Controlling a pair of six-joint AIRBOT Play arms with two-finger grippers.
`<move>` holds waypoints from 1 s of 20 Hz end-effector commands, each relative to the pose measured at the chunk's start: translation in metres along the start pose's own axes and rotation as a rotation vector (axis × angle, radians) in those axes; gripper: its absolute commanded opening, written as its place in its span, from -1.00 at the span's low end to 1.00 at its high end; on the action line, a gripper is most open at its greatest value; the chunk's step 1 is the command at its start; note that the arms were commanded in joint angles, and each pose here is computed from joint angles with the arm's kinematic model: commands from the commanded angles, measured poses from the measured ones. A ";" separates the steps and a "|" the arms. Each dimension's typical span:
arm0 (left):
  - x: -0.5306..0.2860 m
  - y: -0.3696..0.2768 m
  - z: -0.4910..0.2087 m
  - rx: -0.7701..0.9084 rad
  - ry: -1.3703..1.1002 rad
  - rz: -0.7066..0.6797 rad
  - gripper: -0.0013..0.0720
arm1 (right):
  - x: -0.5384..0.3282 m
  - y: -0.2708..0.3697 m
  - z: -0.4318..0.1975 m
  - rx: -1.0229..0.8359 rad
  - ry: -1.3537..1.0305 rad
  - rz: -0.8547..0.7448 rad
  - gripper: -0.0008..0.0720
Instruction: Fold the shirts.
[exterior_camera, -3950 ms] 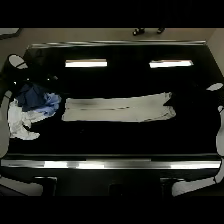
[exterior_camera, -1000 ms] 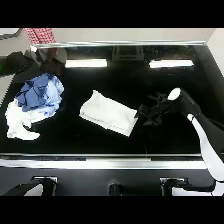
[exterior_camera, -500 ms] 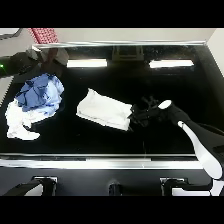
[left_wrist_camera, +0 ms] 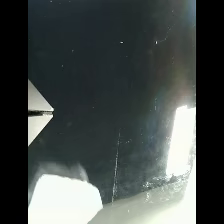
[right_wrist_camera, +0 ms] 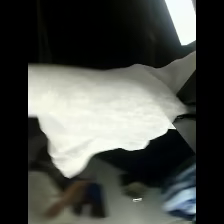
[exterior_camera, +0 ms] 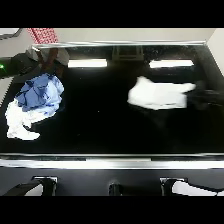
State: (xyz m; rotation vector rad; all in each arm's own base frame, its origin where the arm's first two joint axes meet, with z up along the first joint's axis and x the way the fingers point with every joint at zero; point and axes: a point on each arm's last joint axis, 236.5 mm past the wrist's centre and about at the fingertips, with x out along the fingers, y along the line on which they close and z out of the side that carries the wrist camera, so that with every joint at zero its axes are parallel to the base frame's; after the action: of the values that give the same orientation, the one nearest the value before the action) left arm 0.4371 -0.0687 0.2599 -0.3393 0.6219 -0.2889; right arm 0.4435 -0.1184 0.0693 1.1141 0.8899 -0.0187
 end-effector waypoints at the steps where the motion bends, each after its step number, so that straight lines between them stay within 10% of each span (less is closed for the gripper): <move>1: 0.000 0.000 -0.001 0.000 0.002 0.000 -0.90 | -0.109 -0.086 0.045 0.154 -0.173 -0.112 -0.83; 11: 0.004 -0.016 -0.006 0.021 0.017 -0.029 -0.90 | -0.183 -0.288 -0.086 0.469 0.071 -0.704 -0.84; 20: 0.004 -0.015 -0.006 0.026 0.015 -0.024 -0.90 | -0.190 -0.318 -0.083 0.423 0.078 -0.798 -0.84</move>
State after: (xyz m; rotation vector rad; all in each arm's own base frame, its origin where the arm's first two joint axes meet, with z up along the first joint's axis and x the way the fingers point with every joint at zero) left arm 0.4341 -0.0857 0.2591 -0.3225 0.6304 -0.3246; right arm 0.1368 -0.2802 -0.0594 1.0953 1.3581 -0.8451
